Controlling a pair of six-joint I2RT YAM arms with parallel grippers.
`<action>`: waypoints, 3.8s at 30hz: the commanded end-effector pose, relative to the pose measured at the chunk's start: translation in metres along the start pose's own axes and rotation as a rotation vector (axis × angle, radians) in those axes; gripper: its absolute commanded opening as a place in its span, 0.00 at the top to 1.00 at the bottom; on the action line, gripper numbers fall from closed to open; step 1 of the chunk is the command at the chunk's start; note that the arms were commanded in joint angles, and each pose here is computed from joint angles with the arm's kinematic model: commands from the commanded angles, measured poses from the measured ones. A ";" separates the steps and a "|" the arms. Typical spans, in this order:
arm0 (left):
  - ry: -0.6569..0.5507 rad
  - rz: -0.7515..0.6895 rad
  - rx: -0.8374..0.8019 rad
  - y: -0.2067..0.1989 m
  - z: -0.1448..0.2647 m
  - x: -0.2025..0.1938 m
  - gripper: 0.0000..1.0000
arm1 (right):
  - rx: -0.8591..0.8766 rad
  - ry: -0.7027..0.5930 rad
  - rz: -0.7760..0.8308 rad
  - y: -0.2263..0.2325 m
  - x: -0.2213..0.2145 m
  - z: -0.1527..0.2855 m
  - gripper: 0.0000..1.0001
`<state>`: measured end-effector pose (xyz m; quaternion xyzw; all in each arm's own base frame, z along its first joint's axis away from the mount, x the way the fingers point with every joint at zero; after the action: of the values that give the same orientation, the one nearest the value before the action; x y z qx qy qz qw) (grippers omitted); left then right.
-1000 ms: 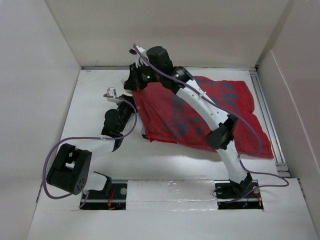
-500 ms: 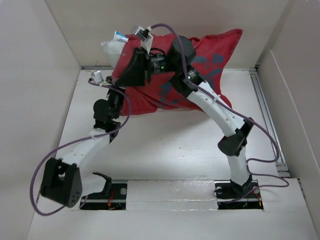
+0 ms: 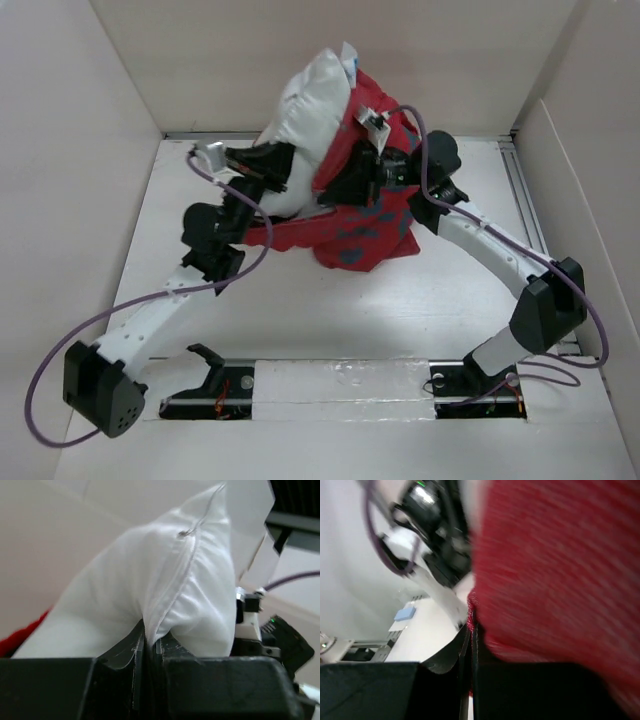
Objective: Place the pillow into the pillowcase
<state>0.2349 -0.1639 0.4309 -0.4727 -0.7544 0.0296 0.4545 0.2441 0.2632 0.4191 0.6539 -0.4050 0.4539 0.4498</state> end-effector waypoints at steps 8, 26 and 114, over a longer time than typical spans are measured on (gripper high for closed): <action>0.451 0.198 -0.073 0.013 0.070 -0.174 1.00 | -0.396 -0.016 0.004 -0.005 -0.068 0.083 1.00; 0.518 0.229 0.100 0.009 0.132 -0.226 1.00 | -0.400 0.184 -0.249 -0.038 -0.113 0.044 1.00; 0.144 0.143 0.960 0.141 0.204 -0.104 0.00 | -0.400 0.187 -0.218 -0.095 -0.093 -0.059 0.00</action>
<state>0.2044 -0.1035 0.1714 -0.3453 -0.5946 0.2837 0.6684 0.2757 0.3750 0.3300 0.6353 -0.2824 0.4027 0.5953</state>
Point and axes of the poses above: each gripper's point midway between its finger pads, its own z axis back along the fingers, its own y axis along the line the jaws close on, x = y × z, the point moved 10 cm from there along z, back along the fingers, and after that the axes turned 6 degrees about z, right-handed, at the moved point
